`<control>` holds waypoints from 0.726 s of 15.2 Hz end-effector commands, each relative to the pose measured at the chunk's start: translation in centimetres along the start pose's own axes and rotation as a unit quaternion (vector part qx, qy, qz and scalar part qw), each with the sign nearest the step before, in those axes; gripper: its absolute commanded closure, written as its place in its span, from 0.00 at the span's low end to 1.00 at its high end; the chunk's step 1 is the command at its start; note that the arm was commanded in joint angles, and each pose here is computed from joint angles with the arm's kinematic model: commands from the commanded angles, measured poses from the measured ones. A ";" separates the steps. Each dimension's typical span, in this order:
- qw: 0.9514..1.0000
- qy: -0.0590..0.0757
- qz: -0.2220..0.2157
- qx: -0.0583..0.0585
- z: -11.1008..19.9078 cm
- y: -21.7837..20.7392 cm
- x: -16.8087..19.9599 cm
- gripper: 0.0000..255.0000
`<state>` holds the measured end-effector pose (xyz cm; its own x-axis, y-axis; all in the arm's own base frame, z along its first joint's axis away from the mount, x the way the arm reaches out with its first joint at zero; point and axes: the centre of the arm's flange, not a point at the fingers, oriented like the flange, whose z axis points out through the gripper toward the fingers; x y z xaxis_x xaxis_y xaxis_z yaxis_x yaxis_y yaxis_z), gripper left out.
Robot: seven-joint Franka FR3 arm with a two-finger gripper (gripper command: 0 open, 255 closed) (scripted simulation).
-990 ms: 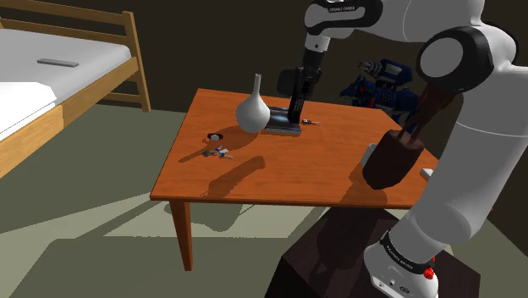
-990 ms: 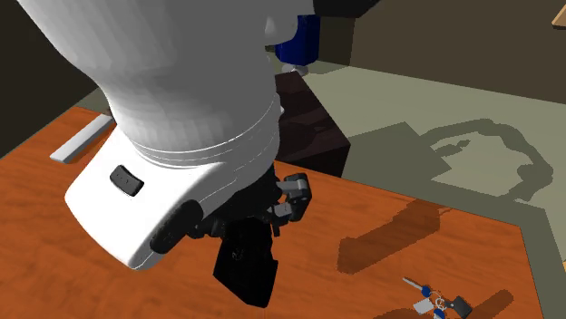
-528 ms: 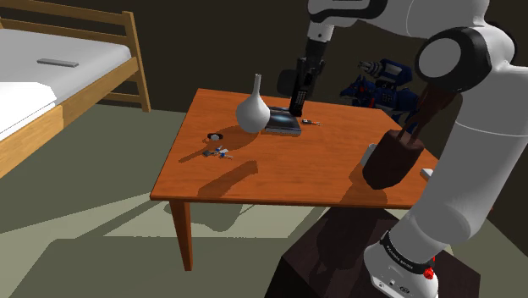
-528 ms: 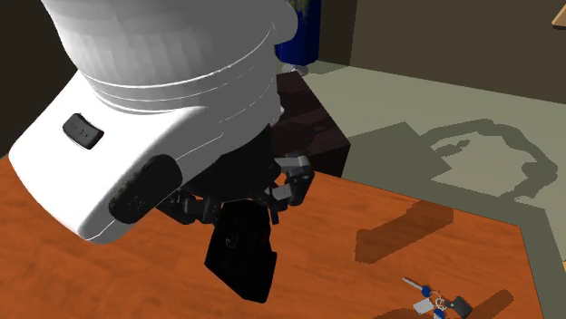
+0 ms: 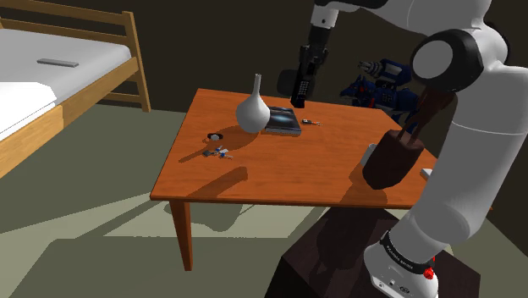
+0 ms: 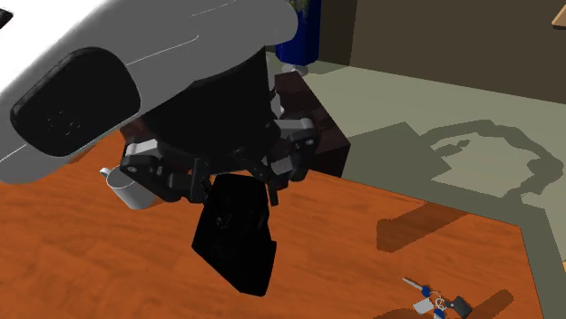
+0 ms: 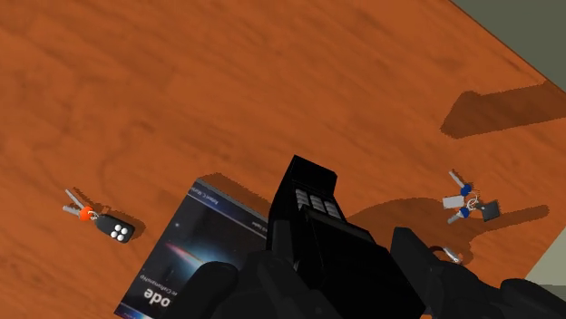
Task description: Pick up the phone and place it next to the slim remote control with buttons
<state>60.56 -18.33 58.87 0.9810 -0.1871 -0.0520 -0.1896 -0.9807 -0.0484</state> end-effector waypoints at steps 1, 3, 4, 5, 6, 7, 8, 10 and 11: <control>1.000 0.000 0.000 0.000 -1.0 -0.1 0.0 1.00; 1.000 0.000 0.000 0.000 -2.1 -0.1 -0.1 1.00; 1.000 0.000 0.000 0.000 -2.6 -0.2 -0.1 1.00; 1.000 0.000 0.000 0.000 -3.1 -0.2 -0.1 1.00; 1.000 0.000 0.000 0.000 -3.7 -0.2 -0.2 1.00; 1.000 0.000 0.000 0.000 -4.2 -0.2 -0.2 1.00; 1.000 0.000 0.000 0.000 -4.7 -0.3 -0.2 1.00; 1.000 0.000 0.000 0.000 -5.8 -0.3 -0.3 1.00; 1.000 0.000 0.000 0.000 -6.3 -0.3 -0.3 1.00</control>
<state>60.59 -18.35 64.57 0.9809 -0.1874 -0.0517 -0.1899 -0.9806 -0.0482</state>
